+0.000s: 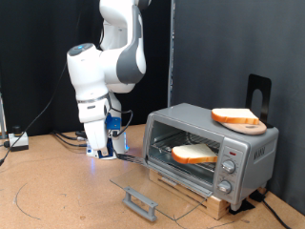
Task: Make a piece of toast with the oven
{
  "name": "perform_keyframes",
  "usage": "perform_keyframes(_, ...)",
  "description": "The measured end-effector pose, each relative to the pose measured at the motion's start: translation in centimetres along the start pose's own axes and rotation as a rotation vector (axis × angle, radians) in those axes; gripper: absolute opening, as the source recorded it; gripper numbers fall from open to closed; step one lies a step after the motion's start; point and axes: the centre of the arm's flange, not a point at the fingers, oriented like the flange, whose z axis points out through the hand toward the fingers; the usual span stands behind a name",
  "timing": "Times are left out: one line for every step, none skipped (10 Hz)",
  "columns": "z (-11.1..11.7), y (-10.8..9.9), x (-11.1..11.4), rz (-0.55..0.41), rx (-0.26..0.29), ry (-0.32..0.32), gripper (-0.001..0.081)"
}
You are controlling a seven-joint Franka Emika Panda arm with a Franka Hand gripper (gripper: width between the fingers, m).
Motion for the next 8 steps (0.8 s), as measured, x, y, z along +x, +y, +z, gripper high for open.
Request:
perform_keyframes(0.4,-0.4,-0.1,-0.024,0.010,-0.003,0.0396)
perform_keyframes(0.9,-1.0,0.0,-0.047,0.021,-0.001,0.0396)
perform_keyframes(1.3,-1.7,0.2,-0.067,0.031,0.004,0.0396)
perform_keyframes(1.7,-2.5,0.3,-0.084,0.040,0.008,0.0396)
perform_keyframes(2.0,-3.4,0.5,-0.096,0.045,0.008,0.0396)
perform_keyframes(2.3,-4.3,0.7,-0.105,0.049,0.010,0.0396)
perform_keyframes(2.6,-5.3,0.9,-0.113,0.052,0.012,0.0396)
perform_keyframes(2.7,-6.3,1.3,-0.124,0.056,0.018,0.0396)
